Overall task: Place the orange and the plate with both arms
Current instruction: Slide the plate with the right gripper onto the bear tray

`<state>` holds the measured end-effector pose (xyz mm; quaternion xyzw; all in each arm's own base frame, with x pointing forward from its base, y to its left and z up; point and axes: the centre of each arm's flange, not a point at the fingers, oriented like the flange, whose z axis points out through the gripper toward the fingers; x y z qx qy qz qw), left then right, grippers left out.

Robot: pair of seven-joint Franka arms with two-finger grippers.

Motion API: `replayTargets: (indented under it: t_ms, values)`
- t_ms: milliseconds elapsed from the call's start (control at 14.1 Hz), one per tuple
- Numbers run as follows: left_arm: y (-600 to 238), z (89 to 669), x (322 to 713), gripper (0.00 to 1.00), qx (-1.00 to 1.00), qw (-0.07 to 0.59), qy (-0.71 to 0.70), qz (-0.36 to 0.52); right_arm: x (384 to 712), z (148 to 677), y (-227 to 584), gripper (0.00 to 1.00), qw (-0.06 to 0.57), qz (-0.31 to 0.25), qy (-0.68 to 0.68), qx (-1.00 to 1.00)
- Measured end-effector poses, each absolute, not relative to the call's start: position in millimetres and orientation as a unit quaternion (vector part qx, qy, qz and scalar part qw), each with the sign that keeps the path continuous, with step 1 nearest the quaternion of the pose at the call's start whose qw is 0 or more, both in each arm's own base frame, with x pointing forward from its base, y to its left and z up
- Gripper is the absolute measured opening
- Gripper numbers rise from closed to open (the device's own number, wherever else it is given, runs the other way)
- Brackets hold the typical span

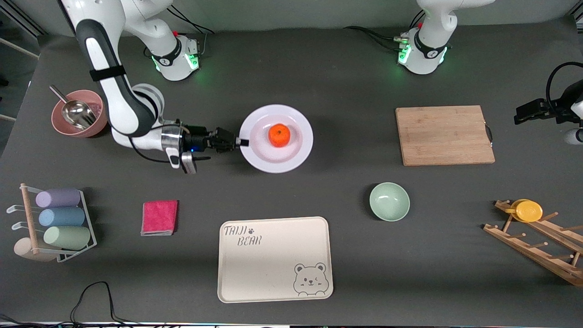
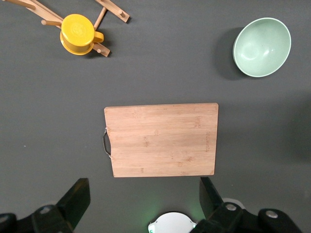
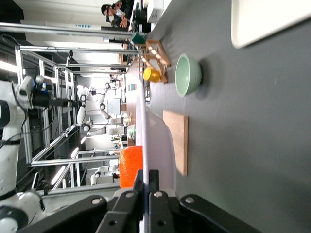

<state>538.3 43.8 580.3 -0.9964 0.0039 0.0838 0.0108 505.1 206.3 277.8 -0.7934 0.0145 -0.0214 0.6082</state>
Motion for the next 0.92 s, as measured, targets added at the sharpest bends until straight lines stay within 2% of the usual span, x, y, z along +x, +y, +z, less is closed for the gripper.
replayTargets:
  t_ms: [569, 711, 924]
  values:
    - [60.8, 570.2, 541.9, 1.0, -0.997, 0.01, -0.011, 0.074, 689.9, 247.2, 209.3, 0.04, 0.607, -0.048, 0.027, -0.793]
    - [61.3, 568.1, 542.3, 1.0, -0.997, 0.01, -0.013, 0.073, 722.8, 239.8, 203.6, 0.04, 0.607, -0.052, 0.036, -0.792]
    - [63.7, 566.7, 542.1, 1.0, -0.997, 0.009, -0.016, 0.073, 753.6, 235.1, 205.1, 0.04, 0.611, -0.054, 0.033, -0.789]
